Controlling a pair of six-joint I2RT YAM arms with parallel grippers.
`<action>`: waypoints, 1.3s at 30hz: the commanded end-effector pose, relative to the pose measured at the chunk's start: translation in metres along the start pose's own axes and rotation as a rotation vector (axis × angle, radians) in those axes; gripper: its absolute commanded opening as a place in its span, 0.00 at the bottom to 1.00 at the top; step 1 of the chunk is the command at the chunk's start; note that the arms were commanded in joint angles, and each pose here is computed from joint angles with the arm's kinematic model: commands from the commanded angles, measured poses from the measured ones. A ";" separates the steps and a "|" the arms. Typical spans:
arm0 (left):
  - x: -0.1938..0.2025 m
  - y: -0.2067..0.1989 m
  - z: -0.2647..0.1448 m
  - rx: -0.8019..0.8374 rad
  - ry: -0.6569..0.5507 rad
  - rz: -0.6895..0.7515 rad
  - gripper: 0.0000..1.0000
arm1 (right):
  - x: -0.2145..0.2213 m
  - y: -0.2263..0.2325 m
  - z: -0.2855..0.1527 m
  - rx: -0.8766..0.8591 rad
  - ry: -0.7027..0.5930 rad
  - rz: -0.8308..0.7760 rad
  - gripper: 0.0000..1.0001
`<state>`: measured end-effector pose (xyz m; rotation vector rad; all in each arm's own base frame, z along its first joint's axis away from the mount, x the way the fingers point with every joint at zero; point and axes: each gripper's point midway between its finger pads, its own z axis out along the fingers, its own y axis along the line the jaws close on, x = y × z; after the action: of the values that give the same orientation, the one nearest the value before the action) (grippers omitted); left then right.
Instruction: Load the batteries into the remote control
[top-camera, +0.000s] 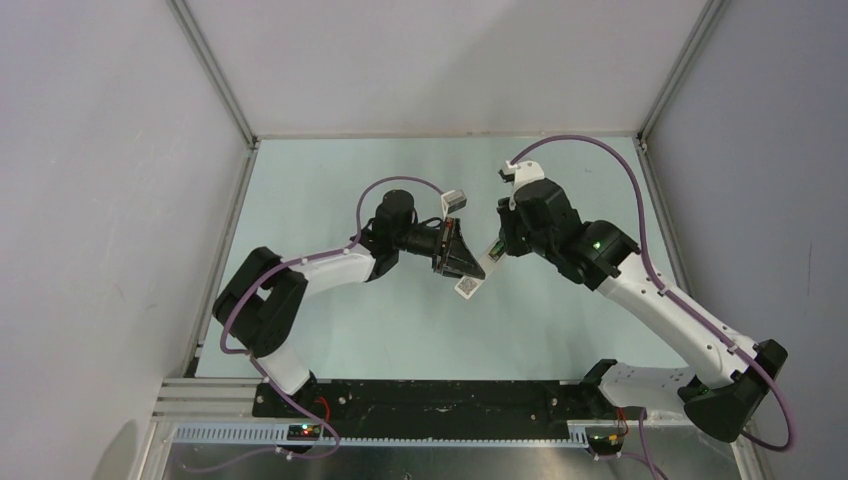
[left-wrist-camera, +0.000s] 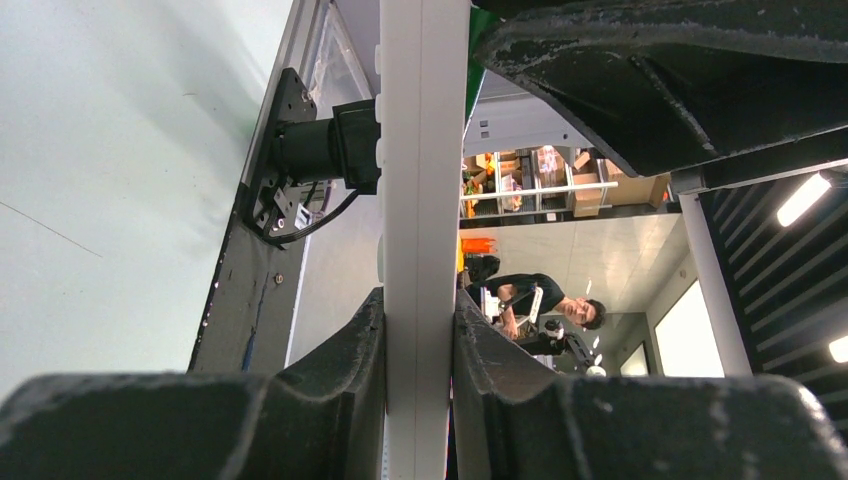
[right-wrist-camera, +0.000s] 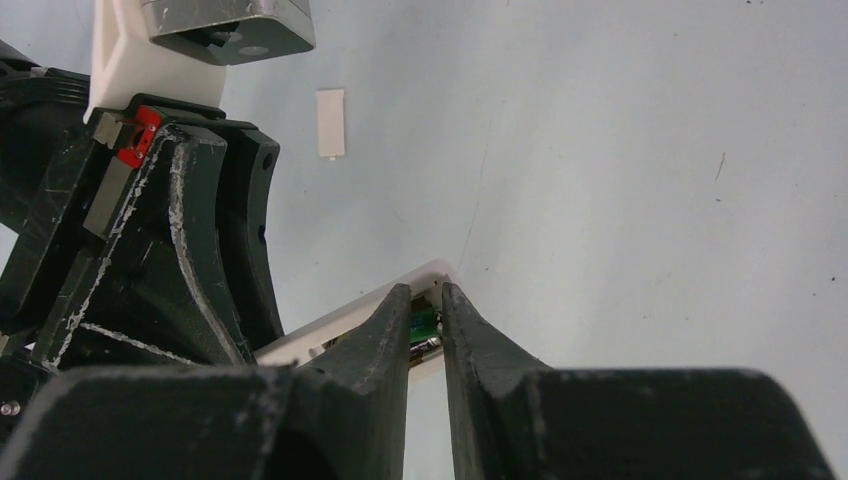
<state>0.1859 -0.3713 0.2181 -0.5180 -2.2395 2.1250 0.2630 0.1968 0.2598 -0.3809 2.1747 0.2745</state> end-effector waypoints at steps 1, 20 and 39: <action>-0.005 -0.016 0.002 0.032 -0.005 0.089 0.00 | -0.016 0.001 -0.007 0.007 -0.039 0.001 0.20; -0.009 -0.031 0.001 0.052 0.000 0.092 0.00 | -0.004 0.021 -0.003 -0.034 -0.063 0.057 0.11; -0.021 -0.049 0.000 0.067 -0.027 0.090 0.00 | 0.020 0.029 0.003 -0.068 -0.066 0.116 0.09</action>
<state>0.1810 -0.3695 0.2211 -0.4399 -2.2053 2.0527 0.2601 0.2048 0.2520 -0.2425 2.1019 0.3277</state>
